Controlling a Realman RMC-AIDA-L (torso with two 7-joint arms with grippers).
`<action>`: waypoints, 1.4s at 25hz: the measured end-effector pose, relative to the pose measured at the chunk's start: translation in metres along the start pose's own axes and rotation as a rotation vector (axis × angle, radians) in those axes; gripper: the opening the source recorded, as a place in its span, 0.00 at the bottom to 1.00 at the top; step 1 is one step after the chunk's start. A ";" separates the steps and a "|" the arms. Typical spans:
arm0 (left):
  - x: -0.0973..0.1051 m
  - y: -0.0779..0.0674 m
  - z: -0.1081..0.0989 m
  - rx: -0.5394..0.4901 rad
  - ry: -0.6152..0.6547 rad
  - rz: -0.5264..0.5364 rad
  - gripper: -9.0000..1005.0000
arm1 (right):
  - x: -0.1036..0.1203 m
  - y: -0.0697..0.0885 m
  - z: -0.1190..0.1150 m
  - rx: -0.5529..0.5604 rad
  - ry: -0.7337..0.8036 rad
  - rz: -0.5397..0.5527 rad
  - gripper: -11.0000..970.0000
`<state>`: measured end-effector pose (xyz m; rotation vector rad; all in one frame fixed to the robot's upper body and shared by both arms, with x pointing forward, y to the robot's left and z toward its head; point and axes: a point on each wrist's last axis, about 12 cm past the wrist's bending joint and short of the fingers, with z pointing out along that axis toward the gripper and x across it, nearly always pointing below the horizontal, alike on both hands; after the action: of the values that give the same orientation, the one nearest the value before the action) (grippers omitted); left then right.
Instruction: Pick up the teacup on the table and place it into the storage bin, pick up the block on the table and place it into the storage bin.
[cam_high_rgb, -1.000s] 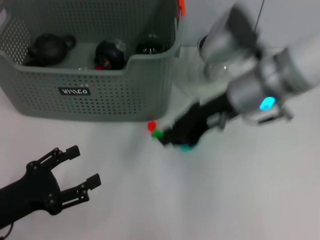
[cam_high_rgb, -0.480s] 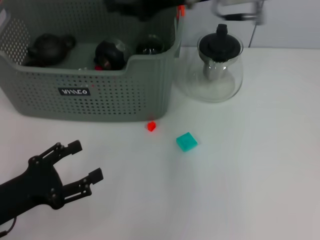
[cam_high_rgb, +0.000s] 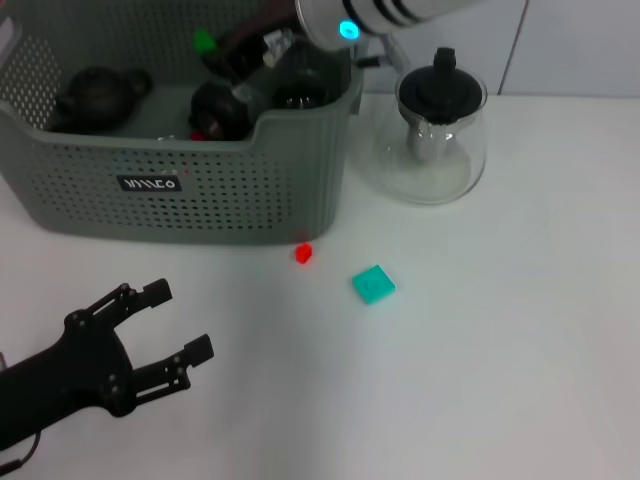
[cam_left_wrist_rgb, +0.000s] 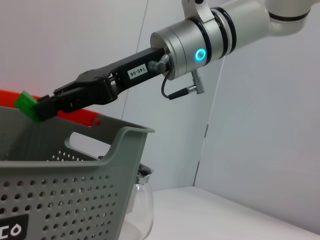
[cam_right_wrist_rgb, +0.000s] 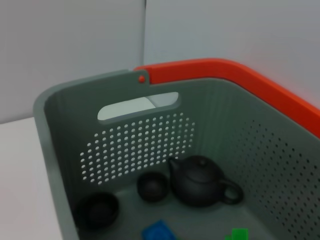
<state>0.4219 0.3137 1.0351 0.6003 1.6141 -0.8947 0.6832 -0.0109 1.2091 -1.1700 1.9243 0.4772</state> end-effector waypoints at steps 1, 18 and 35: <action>0.000 0.000 0.000 0.000 0.000 0.000 0.92 | 0.001 0.000 0.000 0.004 0.000 0.003 0.18; 0.000 0.001 -0.004 -0.019 -0.001 0.002 0.91 | 0.051 -0.021 -0.174 -0.071 -0.581 0.143 0.50; -0.002 0.004 -0.003 -0.018 -0.001 0.011 0.91 | 0.170 -0.022 -0.203 -0.193 0.202 0.356 0.70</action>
<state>0.4238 0.3184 1.0368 0.5959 1.6150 -0.8710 0.5714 -0.2517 1.1970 -1.0264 2.3184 0.7738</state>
